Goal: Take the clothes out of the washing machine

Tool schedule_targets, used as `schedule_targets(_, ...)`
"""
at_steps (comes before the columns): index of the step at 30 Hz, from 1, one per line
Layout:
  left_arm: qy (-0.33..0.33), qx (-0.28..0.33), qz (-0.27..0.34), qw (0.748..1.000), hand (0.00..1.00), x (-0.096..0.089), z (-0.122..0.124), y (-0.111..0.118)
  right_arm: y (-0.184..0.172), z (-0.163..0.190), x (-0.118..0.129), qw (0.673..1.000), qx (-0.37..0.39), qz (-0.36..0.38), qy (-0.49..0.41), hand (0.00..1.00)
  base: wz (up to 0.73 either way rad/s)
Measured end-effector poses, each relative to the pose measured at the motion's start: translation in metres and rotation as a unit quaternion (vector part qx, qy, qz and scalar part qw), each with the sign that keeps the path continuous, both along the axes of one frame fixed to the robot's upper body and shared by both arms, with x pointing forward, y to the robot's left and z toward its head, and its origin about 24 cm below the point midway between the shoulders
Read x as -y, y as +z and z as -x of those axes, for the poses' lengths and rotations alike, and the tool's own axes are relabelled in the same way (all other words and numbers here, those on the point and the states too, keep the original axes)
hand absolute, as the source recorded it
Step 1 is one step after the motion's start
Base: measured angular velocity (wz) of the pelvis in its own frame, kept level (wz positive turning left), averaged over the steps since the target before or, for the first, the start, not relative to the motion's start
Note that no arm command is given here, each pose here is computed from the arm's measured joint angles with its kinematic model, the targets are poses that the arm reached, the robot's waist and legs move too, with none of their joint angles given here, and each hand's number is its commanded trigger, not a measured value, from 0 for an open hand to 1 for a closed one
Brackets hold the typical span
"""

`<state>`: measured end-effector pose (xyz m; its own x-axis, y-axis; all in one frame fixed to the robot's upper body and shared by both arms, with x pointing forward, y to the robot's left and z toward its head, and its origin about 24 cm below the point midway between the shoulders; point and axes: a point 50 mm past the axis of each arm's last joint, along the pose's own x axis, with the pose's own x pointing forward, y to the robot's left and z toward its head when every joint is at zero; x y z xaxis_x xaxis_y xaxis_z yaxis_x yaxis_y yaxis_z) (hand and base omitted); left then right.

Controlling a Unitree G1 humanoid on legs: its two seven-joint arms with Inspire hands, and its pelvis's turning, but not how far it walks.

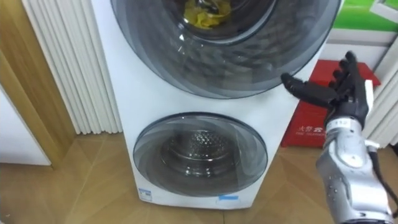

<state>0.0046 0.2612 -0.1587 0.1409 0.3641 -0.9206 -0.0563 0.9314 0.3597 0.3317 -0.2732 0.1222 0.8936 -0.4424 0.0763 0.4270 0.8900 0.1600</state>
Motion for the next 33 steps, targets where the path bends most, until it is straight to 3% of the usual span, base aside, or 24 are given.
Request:
schedule_targets(12, 0.0, -0.024, 0.01, 1.0, 0.0, -0.002, 0.002, 0.0, 0.013, -0.017, 0.013, 0.999, -0.013, -0.034, 0.009, 0.0, 0.03)
schedule_targets(27, -0.024, -0.04, -0.006, 0.999, 0.0, -0.018, -0.001, 0.006, 0.025, -0.018, 0.04, 0.999, -0.041, -0.01, -0.013, 0.0, 0.1)
schedule_targets(33, -0.039, -0.036, -0.013, 0.999, 0.0, -0.02, -0.006, 0.007, 0.027, -0.02, 0.038, 0.998, -0.052, 0.028, -0.007, 0.0, -0.01)
